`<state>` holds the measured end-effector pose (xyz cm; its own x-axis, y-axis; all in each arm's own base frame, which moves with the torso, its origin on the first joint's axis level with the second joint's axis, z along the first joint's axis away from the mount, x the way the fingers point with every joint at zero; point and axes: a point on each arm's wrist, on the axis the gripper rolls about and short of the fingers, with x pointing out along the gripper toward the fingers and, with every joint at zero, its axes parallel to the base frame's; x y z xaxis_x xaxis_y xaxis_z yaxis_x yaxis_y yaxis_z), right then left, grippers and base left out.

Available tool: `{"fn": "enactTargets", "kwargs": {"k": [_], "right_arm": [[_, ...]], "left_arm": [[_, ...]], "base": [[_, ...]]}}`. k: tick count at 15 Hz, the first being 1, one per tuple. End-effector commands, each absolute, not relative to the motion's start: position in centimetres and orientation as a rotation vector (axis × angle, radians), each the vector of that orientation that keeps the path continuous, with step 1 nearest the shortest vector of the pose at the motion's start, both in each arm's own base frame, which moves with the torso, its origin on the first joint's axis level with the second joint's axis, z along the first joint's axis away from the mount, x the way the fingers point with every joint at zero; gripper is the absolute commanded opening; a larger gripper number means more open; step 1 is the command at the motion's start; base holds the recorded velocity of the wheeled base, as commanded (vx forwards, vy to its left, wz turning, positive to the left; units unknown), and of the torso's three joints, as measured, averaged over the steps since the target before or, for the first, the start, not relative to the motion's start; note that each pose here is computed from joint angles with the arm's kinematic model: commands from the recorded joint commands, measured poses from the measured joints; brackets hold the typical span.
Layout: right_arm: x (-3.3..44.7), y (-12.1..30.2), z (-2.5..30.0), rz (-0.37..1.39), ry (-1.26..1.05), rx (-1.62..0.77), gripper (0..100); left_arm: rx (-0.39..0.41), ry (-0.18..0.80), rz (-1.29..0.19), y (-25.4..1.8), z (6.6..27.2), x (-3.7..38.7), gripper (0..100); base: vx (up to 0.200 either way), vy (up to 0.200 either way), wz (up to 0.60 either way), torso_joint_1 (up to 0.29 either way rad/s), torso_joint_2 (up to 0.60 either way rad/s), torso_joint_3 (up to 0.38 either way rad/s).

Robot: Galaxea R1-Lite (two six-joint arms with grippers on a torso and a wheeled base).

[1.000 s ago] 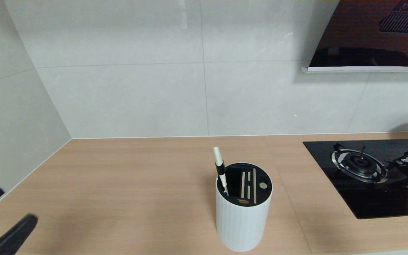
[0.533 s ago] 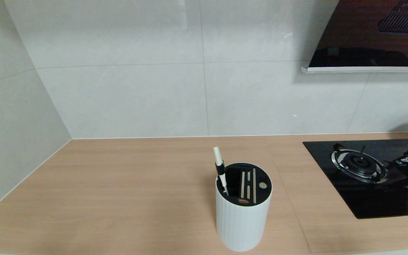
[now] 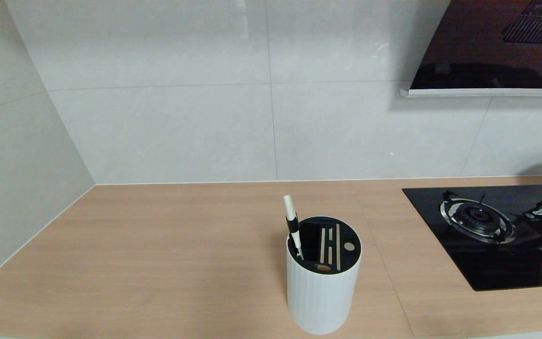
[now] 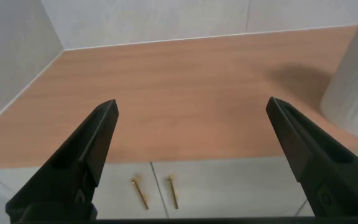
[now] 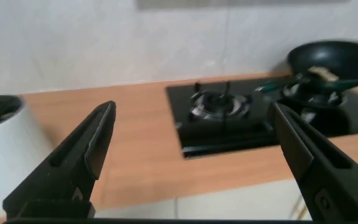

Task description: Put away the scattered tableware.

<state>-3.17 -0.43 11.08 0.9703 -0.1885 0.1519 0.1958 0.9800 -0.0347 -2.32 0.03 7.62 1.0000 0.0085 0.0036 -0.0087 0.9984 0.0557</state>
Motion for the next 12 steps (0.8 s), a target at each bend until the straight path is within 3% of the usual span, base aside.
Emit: {"fn": "enactTargets", "kwargs": {"k": [1, 2, 9, 12], "right_arm": [[-2.33, -0.43, 8.15, -0.199, -0.048, -0.086, 100], [-2.33, -0.42, 8.15, -0.197, -0.049, -0.076, 100], [-2.21, 0.02, 7.79, 0.012, -0.012, -0.012, 100], [-2.28, 0.05, 7.58, 0.026, 0.002, 0.008, 100]], "left_arm": [[0.028, 0.0, 0.009, 0.03, 7.57, -2.29, 100], [-0.005, 0.0, 0.009, 0.03, 7.57, -2.29, 100], [-0.005, -0.002, 0.009, 0.03, 7.59, -2.29, 100], [-0.005, 0.0, 0.011, 0.04, 7.57, -2.29, 100]], "base": [[0.0, 0.0, 0.0, 0.0, 0.0, 0.0], [0.0, 0.0, 0.0, 0.0, 0.0, 0.0], [0.0, 0.0, 0.0, 0.0, 0.0, 0.0], [0.0, 0.0, 0.0, 0.0, 0.0, 0.0]]}}
